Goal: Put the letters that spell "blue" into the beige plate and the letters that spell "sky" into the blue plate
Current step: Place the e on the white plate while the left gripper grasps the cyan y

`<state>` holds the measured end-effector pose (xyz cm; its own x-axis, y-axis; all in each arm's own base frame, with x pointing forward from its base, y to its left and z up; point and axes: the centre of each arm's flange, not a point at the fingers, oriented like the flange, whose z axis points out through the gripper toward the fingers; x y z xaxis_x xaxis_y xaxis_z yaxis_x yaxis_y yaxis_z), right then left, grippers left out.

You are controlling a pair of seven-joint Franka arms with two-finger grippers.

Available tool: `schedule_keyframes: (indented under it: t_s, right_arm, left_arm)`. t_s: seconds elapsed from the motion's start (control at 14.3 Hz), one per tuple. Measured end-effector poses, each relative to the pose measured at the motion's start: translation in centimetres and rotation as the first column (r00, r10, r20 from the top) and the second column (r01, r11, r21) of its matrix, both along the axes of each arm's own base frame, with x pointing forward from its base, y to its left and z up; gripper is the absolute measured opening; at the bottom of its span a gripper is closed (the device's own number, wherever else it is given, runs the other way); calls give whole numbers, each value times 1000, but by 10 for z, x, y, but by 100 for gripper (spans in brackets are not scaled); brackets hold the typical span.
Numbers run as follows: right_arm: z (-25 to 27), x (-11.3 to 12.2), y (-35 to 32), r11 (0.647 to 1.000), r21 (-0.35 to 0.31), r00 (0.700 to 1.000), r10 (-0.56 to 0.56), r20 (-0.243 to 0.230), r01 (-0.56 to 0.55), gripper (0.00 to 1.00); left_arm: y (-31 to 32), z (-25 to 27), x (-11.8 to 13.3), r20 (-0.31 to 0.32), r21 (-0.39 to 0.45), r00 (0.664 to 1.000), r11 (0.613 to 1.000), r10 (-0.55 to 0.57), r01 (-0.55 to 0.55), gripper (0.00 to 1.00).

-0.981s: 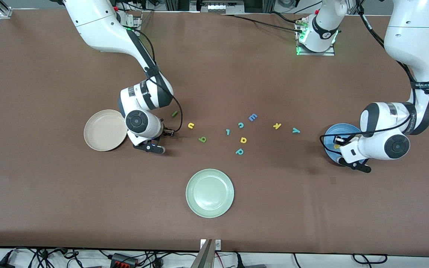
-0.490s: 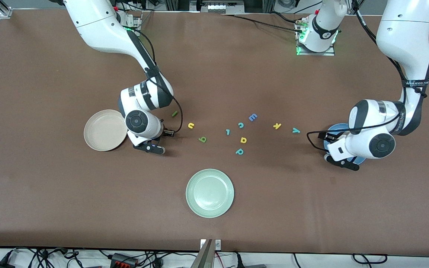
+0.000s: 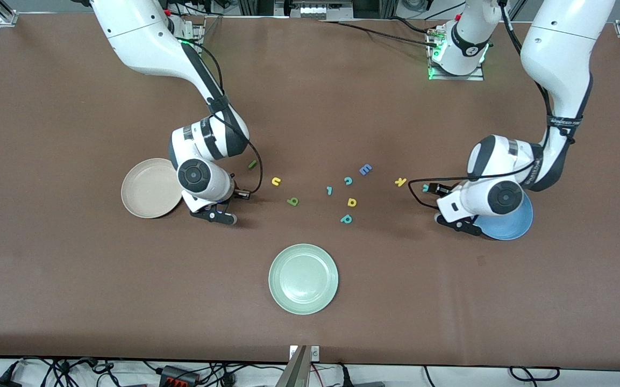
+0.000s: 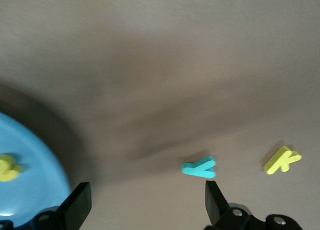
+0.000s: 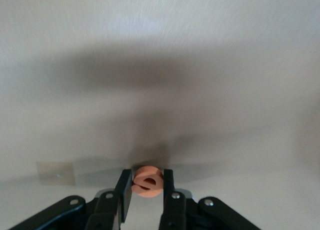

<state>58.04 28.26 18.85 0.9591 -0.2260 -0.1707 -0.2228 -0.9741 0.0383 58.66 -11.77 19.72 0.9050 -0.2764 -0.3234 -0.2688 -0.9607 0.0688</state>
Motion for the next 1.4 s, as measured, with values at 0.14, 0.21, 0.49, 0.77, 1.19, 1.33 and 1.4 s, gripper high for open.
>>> schedule_keyframes:
  t_s: [0.14, 0.21, 0.49, 0.77, 1.19, 1.33, 1.4]
  right_arm:
    - [22, 16, -27, 999, 6, 999, -42, 13, 42, 29]
    - [35, 24, -49, 998, 9, 998, -63, 7, 63, 29]
    - [54, 34, -157, 994, 5, 992, -110, -59, 111, 29]
    - [22, 12, -219, 995, -17, 988, -100, -115, 99, 29]
    - [0, -7, -224, 996, -17, 995, -92, -49, 91, 62]
    - [37, 7, -212, 997, 1, 995, -75, -71, 75, 82]
    - [62, 15, -204, 998, 12, 994, -61, -92, 63, 91]
  left_arm:
    - [-5, -6, -11, 7, 3, 1000, 1000, 6, -6, 100]
    - [-5, -12, -18, 24, -1, 1000, 1000, 7, -7, 100]
    - [-28, -30, -48, 53, 6, 998, 999, 39, -40, 100]
    - [-47, -29, -50, 102, -1, 993, 999, 51, -51, 100]
    - [-36, -33, -50, 101, 5, 993, 998, 69, -69, 100]
    - [-32, -35, -51, 97, 6, 992, 997, 75, -76, 84]
    - [-30, -34, -50, 99, 7, 992, 997, 77, -78, 71]
